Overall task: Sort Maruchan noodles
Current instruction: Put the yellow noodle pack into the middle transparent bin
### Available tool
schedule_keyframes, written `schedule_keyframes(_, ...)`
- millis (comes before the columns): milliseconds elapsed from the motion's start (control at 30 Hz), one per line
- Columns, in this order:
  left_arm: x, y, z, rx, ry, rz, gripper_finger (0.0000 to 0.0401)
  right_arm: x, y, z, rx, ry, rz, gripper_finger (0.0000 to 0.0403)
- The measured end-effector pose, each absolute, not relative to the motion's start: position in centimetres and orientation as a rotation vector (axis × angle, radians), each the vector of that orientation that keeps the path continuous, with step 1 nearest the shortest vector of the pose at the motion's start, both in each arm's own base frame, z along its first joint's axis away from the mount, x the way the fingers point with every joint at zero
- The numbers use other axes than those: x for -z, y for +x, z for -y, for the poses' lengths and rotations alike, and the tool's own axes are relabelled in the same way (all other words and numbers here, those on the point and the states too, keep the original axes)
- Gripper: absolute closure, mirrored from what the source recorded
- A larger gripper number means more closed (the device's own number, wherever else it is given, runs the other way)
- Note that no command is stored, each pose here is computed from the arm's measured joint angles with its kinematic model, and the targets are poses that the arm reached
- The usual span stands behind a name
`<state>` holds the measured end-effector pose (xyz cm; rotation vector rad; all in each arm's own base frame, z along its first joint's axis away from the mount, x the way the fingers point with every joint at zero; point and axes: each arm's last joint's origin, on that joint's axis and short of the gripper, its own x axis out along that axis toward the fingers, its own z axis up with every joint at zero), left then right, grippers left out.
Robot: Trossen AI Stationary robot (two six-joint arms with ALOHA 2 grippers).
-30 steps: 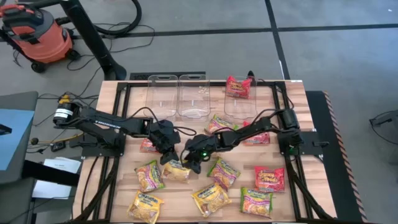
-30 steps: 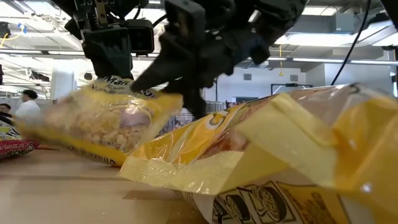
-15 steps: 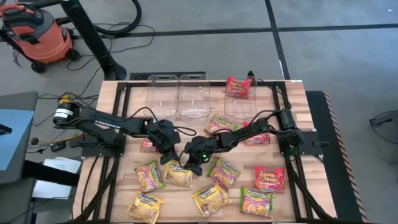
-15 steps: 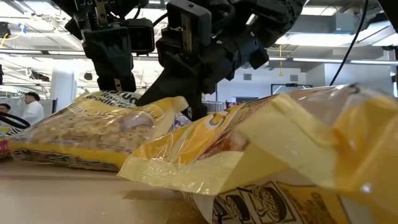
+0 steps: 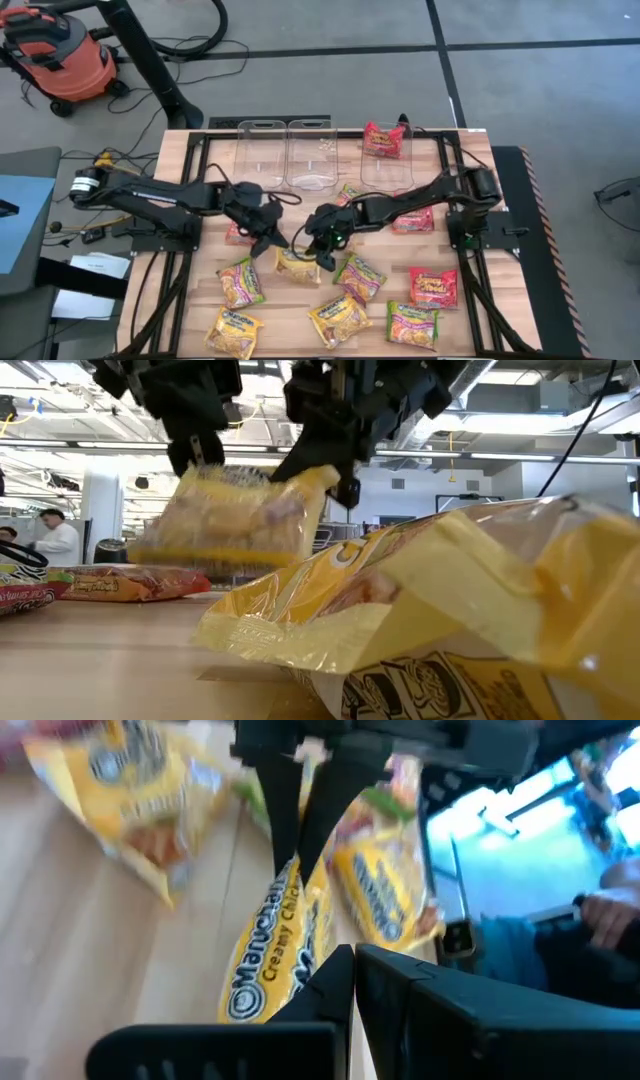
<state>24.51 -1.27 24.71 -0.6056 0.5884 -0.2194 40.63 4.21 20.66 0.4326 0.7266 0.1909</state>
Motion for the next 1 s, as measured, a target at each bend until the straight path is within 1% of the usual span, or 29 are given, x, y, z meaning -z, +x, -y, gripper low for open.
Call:
schedule_keyframes(300, -28.3, 21.9, 0.8, 0.160, -0.530, -0.388, 0.0401, -24.9, 38.3, -0.4, -0.093, 0.326, -0.682, 0.0400)
schedule_keyframes(500, -30.0, 20.2, 0.5, 0.094, -0.478, -0.277, 0.0401, -28.0, 36.6, 3.1, -0.023, 0.238, -0.597, 0.0400)
schedule_keyframes(600, -30.5, 19.6, 0.5, 0.090, -0.462, -0.244, 0.0401, -29.2, 35.7, 5.2, 0.028, 0.186, -0.552, 0.0400)
schedule_keyframes(767, -31.0, 19.1, 0.4, 0.064, -0.400, -0.208, 0.0401, -30.3, 34.3, 9.0, 0.144, 0.097, -0.520, 0.0400)
schedule_keyframes(1000, -31.0, 19.1, 0.0, -0.041, -0.179, -0.188, 0.0401, -30.6, 33.0, 14.4, 0.294, 0.018, -0.461, 0.0400)
